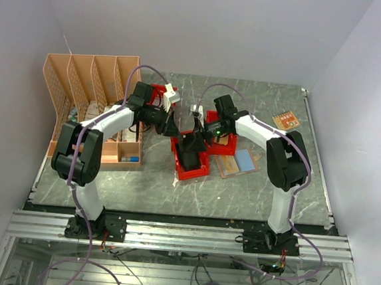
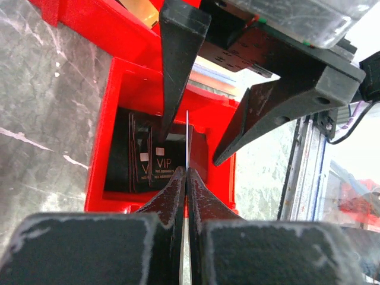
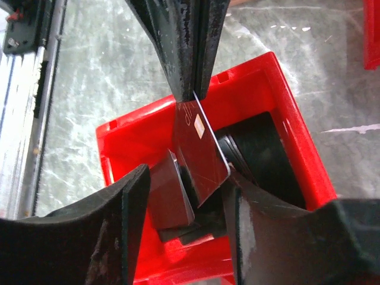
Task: Put the credit cards into the card holder
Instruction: Adjust the credit card.
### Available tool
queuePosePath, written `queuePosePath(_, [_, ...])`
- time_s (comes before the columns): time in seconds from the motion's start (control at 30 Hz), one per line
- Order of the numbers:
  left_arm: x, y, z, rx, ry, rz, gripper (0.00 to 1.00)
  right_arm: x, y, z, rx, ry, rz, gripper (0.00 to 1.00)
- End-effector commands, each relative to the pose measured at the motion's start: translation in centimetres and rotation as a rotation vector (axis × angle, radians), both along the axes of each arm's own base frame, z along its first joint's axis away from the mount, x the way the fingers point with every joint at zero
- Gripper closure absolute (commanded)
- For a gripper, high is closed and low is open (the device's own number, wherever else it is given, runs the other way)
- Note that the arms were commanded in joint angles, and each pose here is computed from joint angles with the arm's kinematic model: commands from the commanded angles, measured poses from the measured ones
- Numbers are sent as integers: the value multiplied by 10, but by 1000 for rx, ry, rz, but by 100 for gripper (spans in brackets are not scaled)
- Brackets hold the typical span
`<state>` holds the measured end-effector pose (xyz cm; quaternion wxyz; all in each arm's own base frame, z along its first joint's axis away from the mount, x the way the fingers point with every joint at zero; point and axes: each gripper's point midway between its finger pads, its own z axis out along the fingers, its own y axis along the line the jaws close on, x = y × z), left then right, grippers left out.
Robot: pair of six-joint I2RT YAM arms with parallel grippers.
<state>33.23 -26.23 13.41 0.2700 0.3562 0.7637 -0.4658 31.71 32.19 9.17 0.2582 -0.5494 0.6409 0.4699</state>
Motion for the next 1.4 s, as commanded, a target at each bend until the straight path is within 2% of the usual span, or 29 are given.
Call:
queuePosePath(0.0, [8,2,7,39,-65,-4,93,10,-1,8,-15,-71,-19,42])
queuePosePath(0.13, [15,11,15,90,-118,42,93,23,-10,29,-21,-162,-63,30])
queuePosePath(0.3, [20,20,39,116,-197,99,93,35,-30,70,22,-263,-101,26])
queuePosePath(0.4, [17,16,61,59,-223,118,93,35,-46,95,67,-307,-105,25])
queuePosePath(0.57, [-5,-11,97,-110,-199,108,93,27,-75,135,133,-353,-138,24])
queuePosePath(0.83, [-40,-67,106,-231,-91,23,93,-31,-111,131,53,-211,-106,25])
queuePosePath(1.03, [-51,-100,101,-258,-38,-29,93,-37,-142,123,-29,-158,-237,24])
queuePosePath(1.17, [-53,-109,97,-308,0,-39,93,-37,-156,114,0,-96,-289,23])
queuePosePath(1.37, [-53,-117,91,-296,15,-56,93,-46,-141,106,83,15,-244,20])
